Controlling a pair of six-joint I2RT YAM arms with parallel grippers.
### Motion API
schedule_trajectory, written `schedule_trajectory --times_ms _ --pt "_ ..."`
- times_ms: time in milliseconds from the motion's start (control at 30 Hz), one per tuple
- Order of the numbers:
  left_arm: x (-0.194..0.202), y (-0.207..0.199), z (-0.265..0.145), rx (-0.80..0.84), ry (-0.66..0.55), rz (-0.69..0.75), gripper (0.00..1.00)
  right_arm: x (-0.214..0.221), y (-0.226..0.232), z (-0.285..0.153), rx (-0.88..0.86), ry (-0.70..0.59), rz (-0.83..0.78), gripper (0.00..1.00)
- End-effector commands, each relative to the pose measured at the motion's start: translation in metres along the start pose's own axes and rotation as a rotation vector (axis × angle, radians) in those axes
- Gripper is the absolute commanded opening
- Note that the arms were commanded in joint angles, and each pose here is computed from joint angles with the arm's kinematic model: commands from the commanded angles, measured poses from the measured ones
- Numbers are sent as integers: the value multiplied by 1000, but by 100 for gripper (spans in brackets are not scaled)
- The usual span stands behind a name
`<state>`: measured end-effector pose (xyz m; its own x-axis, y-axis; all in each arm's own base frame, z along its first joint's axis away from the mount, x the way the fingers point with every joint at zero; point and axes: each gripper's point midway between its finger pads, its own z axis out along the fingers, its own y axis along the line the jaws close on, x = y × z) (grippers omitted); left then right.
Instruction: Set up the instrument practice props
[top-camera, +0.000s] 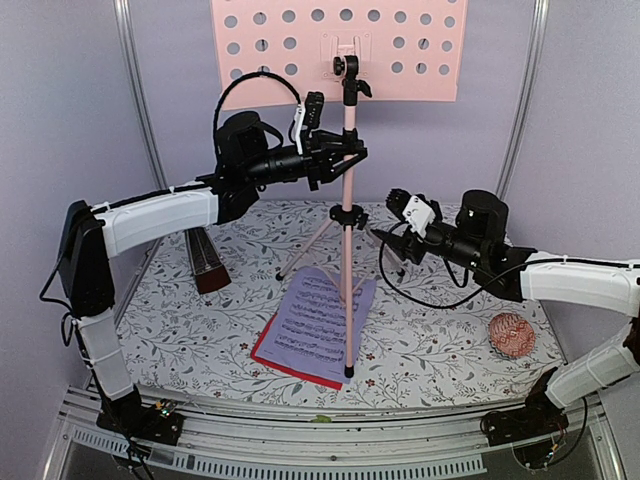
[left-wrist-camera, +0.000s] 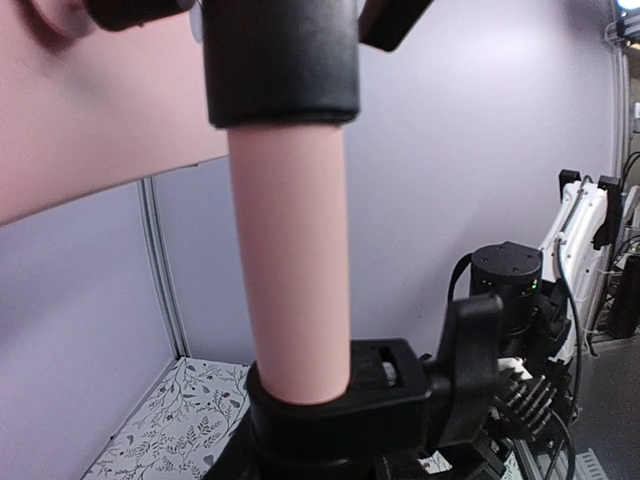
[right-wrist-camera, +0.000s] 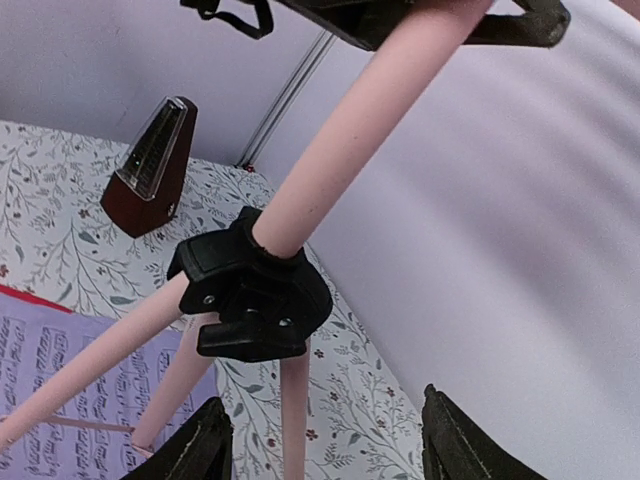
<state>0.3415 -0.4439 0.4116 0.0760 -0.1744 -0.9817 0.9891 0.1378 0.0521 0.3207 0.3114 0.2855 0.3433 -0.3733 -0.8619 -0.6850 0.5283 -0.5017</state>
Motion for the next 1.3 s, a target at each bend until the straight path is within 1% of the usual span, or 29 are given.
schedule_trajectory --times_ms 0,133,300,533,600,667,733,867,1000,1033,1233,1267 --pt "-23 -11 -3 0 -43 16 0 -2 -4 0 72 13 -362 64" --pt "-23 -12 -3 4 -43 14 0 -3 -3 6 112 17 -529 60" --pt "-24 -12 -3 4 -45 11 0 -11 8 12 141 -22 -676 58" --pt "-24 -12 -3 5 -43 8 0 -14 16 22 131 -40 -772 55" --pt "-24 -12 -3 4 -43 9 0 -14 17 25 126 -42 -780 51" --pt "-24 -12 -3 4 -41 7 0 -12 18 27 115 -32 -775 44" --pt "-23 -12 -3 5 -40 6 0 -11 18 28 95 -17 -740 35" --pt "-21 -13 -2 6 -33 3 0 -14 22 24 53 -21 -608 16" --pt "-18 -13 -2 8 -26 0 0 -24 24 19 14 -41 -460 3" --pt "-19 -13 -2 8 -27 2 0 -28 24 19 3 -48 -401 0" --pt "-15 -13 -1 8 -21 0 0 -39 30 15 -60 -76 -129 0" --pt "-15 -12 -1 7 -21 0 0 -39 31 15 -65 -76 -61 0"
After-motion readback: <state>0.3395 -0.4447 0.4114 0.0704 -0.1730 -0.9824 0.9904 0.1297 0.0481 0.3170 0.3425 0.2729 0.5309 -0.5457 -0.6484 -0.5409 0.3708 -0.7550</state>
